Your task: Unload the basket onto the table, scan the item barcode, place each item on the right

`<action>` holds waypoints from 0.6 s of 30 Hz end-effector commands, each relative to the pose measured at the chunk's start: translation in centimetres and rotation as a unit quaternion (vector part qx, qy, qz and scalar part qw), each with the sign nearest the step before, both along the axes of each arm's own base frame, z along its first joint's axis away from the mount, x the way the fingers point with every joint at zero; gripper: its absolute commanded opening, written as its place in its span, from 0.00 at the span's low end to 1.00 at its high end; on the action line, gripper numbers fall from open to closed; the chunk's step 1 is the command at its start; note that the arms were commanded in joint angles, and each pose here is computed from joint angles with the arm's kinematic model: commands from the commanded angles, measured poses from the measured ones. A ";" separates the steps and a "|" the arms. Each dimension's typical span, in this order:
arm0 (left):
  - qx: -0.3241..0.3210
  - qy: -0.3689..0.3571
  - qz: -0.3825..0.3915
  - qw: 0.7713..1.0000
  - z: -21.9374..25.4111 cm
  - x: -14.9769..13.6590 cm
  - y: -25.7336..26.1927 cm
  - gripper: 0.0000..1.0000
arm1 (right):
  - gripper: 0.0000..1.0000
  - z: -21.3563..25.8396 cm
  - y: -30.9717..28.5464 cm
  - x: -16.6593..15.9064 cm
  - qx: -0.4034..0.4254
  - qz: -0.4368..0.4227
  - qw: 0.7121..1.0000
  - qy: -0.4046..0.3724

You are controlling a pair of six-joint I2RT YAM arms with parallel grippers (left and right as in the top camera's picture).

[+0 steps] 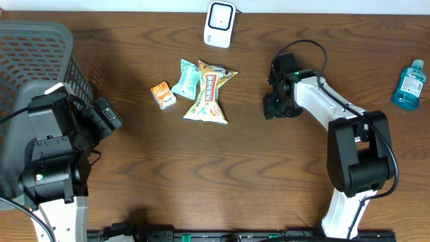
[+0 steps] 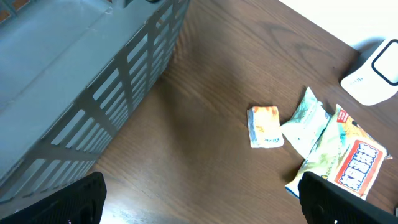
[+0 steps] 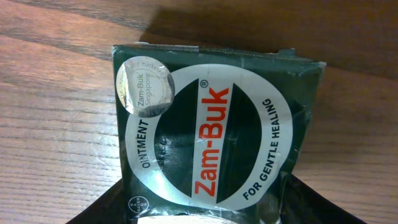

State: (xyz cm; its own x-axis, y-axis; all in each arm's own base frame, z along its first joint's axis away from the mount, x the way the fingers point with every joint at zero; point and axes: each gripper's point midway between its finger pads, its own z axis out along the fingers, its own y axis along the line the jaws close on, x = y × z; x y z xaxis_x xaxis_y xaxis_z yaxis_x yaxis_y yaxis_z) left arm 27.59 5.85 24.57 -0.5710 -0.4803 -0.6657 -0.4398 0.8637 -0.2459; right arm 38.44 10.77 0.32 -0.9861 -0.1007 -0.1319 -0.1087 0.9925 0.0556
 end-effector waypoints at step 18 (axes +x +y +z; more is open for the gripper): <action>0.002 -0.002 0.010 1.000 0.2 0.0 0.4 0.98 | 0.56 6.7 7.5 0.3 0.228 0.088 0.969 -0.031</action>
